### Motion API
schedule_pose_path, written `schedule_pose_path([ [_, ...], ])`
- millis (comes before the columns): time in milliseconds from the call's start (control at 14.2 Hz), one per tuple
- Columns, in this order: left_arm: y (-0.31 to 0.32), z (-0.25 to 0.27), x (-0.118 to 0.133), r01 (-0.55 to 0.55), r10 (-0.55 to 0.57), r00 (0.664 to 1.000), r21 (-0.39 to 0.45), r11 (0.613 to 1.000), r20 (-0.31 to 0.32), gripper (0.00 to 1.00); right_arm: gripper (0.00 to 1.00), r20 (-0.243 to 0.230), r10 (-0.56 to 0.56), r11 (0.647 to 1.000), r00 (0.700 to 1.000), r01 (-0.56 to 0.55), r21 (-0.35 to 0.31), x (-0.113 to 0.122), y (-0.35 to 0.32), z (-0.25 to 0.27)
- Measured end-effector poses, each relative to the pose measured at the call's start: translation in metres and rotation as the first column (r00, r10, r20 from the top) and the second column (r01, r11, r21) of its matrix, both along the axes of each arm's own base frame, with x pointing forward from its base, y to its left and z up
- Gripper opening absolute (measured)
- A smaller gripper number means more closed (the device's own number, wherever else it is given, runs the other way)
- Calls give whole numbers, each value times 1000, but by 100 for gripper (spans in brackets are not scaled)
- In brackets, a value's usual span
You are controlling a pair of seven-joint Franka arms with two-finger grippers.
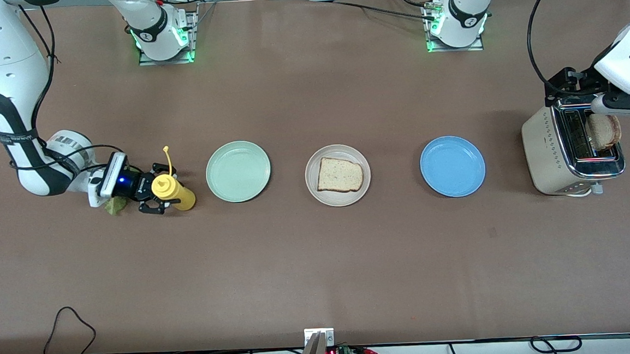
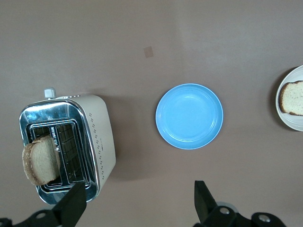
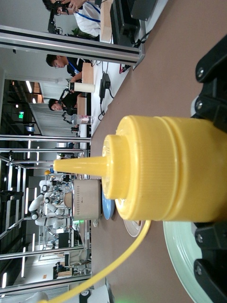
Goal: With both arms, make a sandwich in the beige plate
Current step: 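Carry the yellow bottle with the right gripper over the bread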
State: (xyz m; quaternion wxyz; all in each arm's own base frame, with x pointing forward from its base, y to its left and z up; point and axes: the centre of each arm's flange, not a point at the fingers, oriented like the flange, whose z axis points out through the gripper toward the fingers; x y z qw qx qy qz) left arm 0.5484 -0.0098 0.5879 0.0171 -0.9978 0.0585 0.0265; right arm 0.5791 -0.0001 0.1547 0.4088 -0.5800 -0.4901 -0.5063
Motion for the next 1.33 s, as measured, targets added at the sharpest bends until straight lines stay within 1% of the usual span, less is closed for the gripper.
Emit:
schedule_pose_path([
  [140,0,0,0,0,0,1000,0,1000,0,100,49,-20,-9,999,1000,8,-51,22,17,29],
  [281,0,0,0,0,0,1000,0,1000,0,100,49,-39,-34,993,999,29,-115,41,41,59],
  [421,0,0,0,-1,1,1000,0,1000,0,100,49,-46,-67,982,997,58,-179,58,70,88],
  [491,0,0,0,-1,1,1000,0,1000,0,100,48,-47,-79,977,996,68,-203,65,87,100],
  [632,0,0,0,-1,1,1000,0,1000,0,100,42,-39,-100,966,994,87,-242,77,124,122],
  [702,0,0,0,-1,1,1000,0,1000,0,100,42,-28,-115,958,993,104,-267,81,144,131],
  [913,0,0,0,-1,1,1000,0,1000,0,100,42,16,-172,919,985,166,-358,81,204,145],
  [1123,0,0,0,-1,1,1000,0,1000,0,100,42,66,-186,874,980,195,-445,69,259,136],
  [1193,0,0,0,-1,1,1000,0,1000,0,100,42,88,-190,850,978,208,-483,63,275,128],
  [1334,0,0,0,-1,1,1000,0,1000,0,100,42,147,-196,789,969,245,-563,48,307,112],
])
